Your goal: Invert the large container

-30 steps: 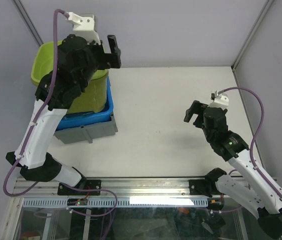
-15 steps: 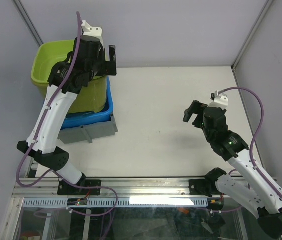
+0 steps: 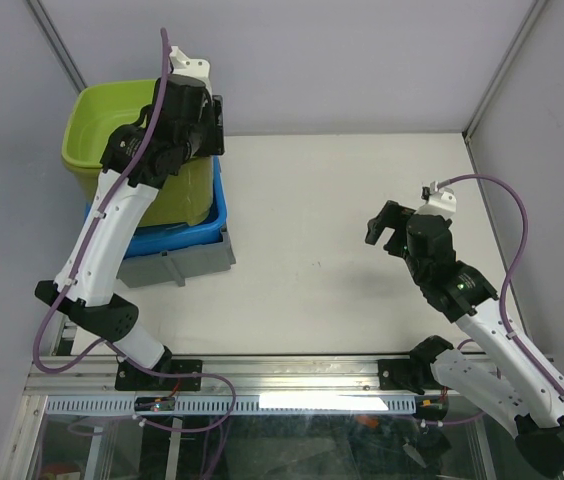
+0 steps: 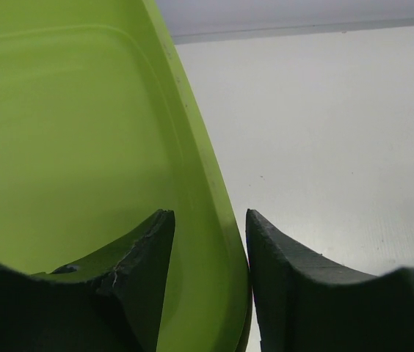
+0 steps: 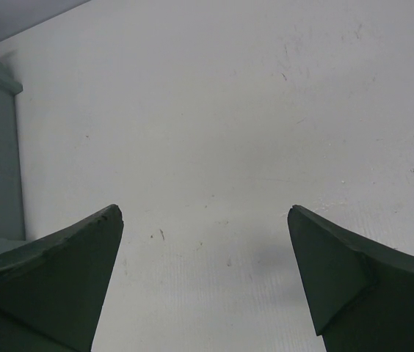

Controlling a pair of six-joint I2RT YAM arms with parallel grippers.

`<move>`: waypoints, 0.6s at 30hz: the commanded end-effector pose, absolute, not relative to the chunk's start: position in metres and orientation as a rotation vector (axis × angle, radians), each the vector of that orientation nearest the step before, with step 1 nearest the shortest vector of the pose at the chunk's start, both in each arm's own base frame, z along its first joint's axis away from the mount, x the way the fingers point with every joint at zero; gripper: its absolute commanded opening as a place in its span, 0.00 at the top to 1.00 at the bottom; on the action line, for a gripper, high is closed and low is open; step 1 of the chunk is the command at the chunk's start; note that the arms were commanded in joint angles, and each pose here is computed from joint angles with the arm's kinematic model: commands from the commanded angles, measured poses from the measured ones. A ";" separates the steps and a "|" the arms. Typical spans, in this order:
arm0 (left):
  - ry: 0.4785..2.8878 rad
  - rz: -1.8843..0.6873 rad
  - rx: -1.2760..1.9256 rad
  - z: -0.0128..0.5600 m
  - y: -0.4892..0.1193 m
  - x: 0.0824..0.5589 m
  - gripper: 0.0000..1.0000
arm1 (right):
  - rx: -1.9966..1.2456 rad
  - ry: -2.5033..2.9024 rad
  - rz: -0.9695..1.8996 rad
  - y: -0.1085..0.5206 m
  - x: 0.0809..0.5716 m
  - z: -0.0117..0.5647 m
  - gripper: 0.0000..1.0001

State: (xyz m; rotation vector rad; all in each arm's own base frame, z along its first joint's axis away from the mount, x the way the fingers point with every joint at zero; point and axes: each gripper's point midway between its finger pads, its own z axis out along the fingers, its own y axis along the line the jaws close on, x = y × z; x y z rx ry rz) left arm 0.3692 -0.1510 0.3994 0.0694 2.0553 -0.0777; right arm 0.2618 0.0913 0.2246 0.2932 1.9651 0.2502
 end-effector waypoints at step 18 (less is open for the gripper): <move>1.970 -0.111 0.052 0.427 -0.142 0.357 0.95 | 0.343 1.897 0.332 0.094 0.261 0.247 0.01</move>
